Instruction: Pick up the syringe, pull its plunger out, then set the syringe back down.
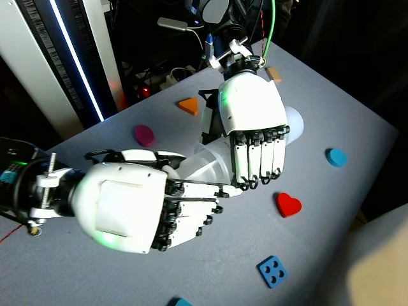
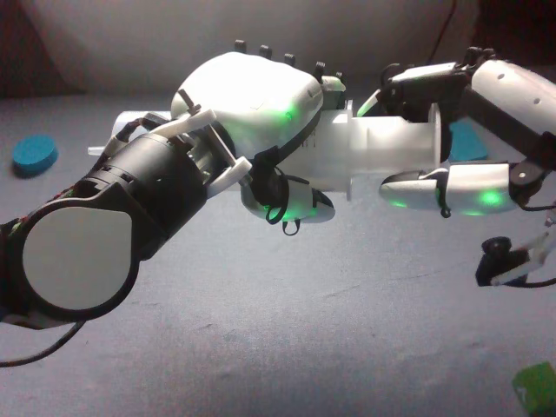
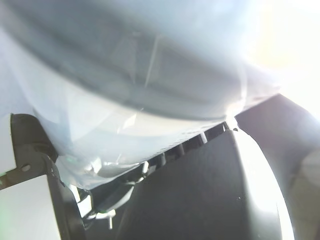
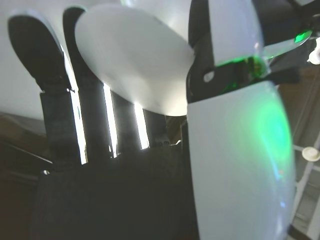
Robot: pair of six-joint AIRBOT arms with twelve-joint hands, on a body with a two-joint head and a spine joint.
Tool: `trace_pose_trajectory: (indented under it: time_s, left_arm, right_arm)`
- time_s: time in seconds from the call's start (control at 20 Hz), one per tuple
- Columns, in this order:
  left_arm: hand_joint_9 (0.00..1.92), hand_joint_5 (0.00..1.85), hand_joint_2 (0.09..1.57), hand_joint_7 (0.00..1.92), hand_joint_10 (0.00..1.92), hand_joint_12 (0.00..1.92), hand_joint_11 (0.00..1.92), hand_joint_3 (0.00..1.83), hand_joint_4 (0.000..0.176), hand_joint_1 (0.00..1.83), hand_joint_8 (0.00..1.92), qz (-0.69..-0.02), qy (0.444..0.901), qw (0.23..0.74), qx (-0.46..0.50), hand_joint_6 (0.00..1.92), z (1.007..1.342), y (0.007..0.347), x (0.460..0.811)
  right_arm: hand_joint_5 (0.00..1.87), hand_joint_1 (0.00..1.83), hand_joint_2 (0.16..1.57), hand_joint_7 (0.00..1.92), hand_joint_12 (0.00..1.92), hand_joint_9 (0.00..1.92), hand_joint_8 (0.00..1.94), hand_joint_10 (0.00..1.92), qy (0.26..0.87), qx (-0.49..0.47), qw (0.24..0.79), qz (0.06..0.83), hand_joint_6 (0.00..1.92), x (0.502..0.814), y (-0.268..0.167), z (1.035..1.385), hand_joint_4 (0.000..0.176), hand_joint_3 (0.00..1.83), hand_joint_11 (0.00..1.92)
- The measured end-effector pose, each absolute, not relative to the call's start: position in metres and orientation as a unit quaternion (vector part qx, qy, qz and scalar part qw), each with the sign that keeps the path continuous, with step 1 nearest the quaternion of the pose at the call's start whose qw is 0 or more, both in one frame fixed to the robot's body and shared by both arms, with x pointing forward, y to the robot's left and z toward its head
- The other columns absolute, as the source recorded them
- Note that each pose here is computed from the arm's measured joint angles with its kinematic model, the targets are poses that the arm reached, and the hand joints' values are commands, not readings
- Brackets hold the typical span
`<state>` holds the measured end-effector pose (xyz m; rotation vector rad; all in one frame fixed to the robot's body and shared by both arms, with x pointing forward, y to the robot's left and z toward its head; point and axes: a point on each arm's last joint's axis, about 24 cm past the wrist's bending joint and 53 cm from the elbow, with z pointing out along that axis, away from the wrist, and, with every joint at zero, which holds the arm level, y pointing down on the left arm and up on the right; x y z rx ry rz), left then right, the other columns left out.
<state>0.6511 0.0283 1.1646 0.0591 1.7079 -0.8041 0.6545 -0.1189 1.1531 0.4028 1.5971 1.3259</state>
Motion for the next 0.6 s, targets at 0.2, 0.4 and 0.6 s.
trace_pose_trajectory:
  time_s: [0.2,0.4,0.6]
  left_arm:
    - [0.78,0.73,1.19,0.87,1.51,1.36,0.71,0.0,0.0,1.36,1.21,-0.344,0.732,0.587,0.03,1.1,1.165,0.027,0.651]
    - [0.78,0.72,1.19,0.87,1.51,1.38,0.71,0.0,0.0,1.36,1.19,-0.344,0.733,0.586,0.033,1.12,1.165,0.027,0.65]
    - [0.77,0.73,1.19,0.88,1.51,1.37,0.72,0.0,0.0,1.36,1.18,-0.342,0.731,0.589,0.033,1.13,1.165,0.027,0.651]
  right_arm:
    - [0.79,1.37,1.13,0.98,1.23,0.98,0.91,1.22,0.657,0.17,0.498,0.54,1.15,0.65,-0.129,1.153,0.0,0.0,0.92]
    - [0.79,1.37,1.13,0.97,1.23,1.0,0.92,1.2,0.654,0.165,0.508,0.536,1.15,0.648,-0.139,1.154,0.0,0.0,0.92]
    - [0.79,1.37,1.13,0.98,1.22,0.99,0.9,1.19,0.653,0.166,0.512,0.532,1.17,0.649,-0.146,1.157,0.0,0.0,0.91]
